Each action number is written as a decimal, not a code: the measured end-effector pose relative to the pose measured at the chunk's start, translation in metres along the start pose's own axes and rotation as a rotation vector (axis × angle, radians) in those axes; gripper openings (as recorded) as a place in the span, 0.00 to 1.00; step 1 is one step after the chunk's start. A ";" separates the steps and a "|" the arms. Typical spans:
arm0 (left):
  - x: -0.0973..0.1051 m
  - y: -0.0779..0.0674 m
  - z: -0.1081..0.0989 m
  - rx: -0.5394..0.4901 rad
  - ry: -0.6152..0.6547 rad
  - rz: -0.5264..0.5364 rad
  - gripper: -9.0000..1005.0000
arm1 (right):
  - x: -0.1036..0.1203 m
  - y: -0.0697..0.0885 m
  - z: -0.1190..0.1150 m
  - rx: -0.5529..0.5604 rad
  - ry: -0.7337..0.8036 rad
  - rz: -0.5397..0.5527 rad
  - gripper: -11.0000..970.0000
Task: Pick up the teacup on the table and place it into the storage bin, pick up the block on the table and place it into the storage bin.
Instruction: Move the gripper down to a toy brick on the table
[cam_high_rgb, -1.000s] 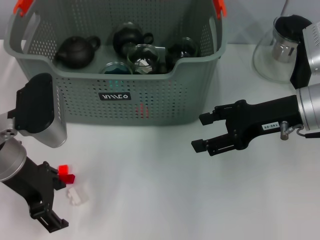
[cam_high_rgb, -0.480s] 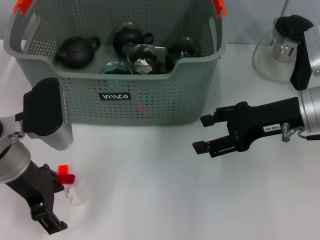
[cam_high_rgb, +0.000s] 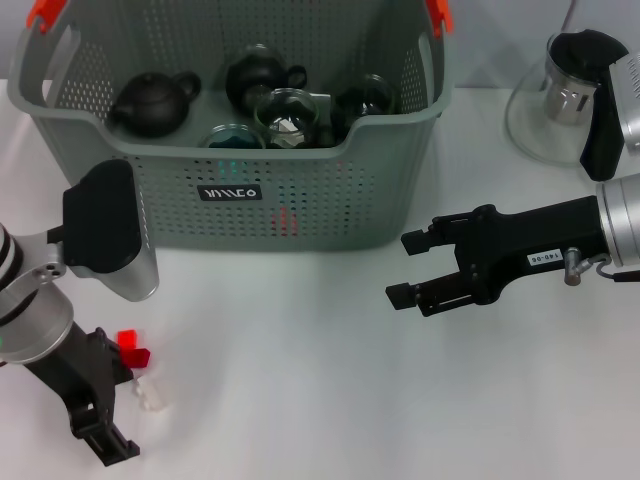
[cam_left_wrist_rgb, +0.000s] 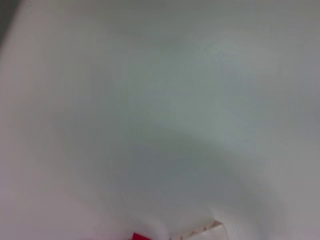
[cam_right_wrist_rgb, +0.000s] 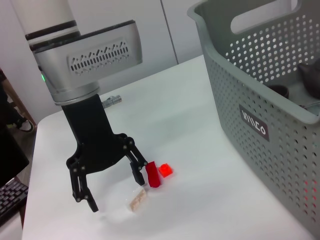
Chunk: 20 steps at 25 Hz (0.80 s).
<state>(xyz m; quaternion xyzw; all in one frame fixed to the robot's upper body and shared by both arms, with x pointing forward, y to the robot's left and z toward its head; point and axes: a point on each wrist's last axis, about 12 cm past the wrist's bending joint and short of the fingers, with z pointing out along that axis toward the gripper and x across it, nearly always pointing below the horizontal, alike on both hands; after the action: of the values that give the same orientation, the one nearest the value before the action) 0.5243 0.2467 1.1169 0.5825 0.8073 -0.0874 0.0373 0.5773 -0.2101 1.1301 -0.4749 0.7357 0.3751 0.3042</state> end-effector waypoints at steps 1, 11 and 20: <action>-0.001 0.000 0.001 0.001 0.002 0.001 0.93 | 0.000 0.000 0.000 0.000 0.000 0.000 0.89; -0.008 0.004 0.001 -0.018 0.001 0.019 0.92 | 0.000 -0.001 -0.001 0.004 0.001 0.000 0.89; -0.014 0.004 0.000 -0.023 -0.005 0.020 0.92 | 0.000 -0.002 -0.003 0.011 -0.007 0.004 0.89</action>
<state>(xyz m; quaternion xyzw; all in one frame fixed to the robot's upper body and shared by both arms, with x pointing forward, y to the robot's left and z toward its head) 0.5329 0.2346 1.1187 0.5897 0.8024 -0.0793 0.0467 0.5786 -0.2128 1.1311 -0.4705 0.7376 0.3730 0.3088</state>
